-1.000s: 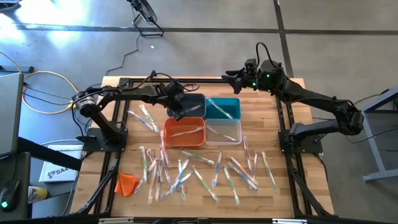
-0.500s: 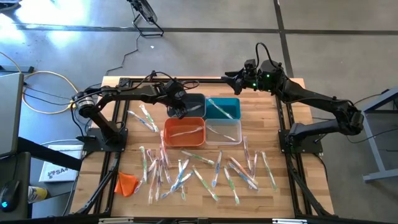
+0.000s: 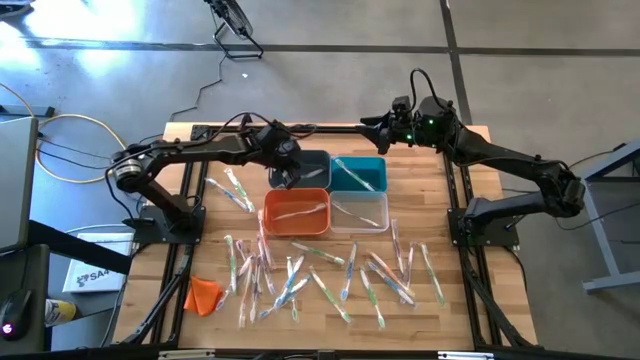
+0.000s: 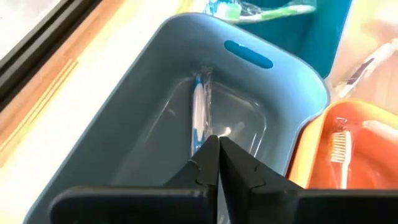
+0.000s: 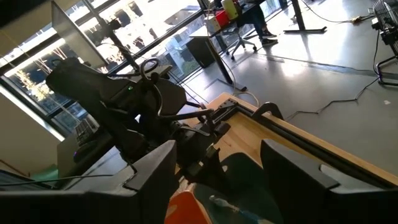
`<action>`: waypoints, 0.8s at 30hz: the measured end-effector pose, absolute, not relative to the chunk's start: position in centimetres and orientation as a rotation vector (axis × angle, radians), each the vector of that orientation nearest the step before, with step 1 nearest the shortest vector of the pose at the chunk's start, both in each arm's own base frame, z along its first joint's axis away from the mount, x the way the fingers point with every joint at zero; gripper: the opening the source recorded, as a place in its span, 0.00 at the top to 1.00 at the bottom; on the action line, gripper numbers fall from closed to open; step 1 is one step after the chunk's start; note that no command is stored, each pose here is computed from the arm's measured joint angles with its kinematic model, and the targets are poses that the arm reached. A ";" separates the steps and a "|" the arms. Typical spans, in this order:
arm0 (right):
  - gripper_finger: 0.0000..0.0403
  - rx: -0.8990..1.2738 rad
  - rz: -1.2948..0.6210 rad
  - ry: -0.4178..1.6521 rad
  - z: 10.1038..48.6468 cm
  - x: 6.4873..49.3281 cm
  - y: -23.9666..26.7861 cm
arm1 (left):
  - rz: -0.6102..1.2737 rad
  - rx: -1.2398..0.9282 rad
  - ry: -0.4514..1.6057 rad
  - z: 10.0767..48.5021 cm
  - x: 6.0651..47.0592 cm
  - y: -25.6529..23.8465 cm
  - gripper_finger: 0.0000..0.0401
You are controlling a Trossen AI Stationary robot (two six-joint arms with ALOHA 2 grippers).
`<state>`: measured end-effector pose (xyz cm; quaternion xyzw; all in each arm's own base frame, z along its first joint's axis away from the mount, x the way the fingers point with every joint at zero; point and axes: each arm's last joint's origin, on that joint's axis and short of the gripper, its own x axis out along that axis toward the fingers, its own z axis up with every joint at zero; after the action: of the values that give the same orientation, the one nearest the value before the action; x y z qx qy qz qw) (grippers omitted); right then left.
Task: Pick & Place Toothbrushes
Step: Put the purple toothbrush into the transparent bin
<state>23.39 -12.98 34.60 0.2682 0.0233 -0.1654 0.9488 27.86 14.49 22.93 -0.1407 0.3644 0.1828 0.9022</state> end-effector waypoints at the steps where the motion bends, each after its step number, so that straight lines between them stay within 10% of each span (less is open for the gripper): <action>1: 0.44 0.546 -0.337 0.047 34.6 23.4 -13.0 | 0.378 -0.289 0.749 23.0 27.8 14.5 1.00; 15: 0.46 0.544 -0.264 0.068 34.6 23.5 -12.7 | 0.300 -0.312 0.627 23.9 28.6 14.5 1.00; 24: 0.82 0.474 -0.255 0.049 35.3 23.1 -11.8 | 0.267 -0.285 0.594 24.8 28.9 13.0 1.00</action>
<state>23.10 -11.79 35.33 0.2340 0.0240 -0.1261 0.9637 28.93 12.98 24.84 -0.1397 0.2910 0.1308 0.9374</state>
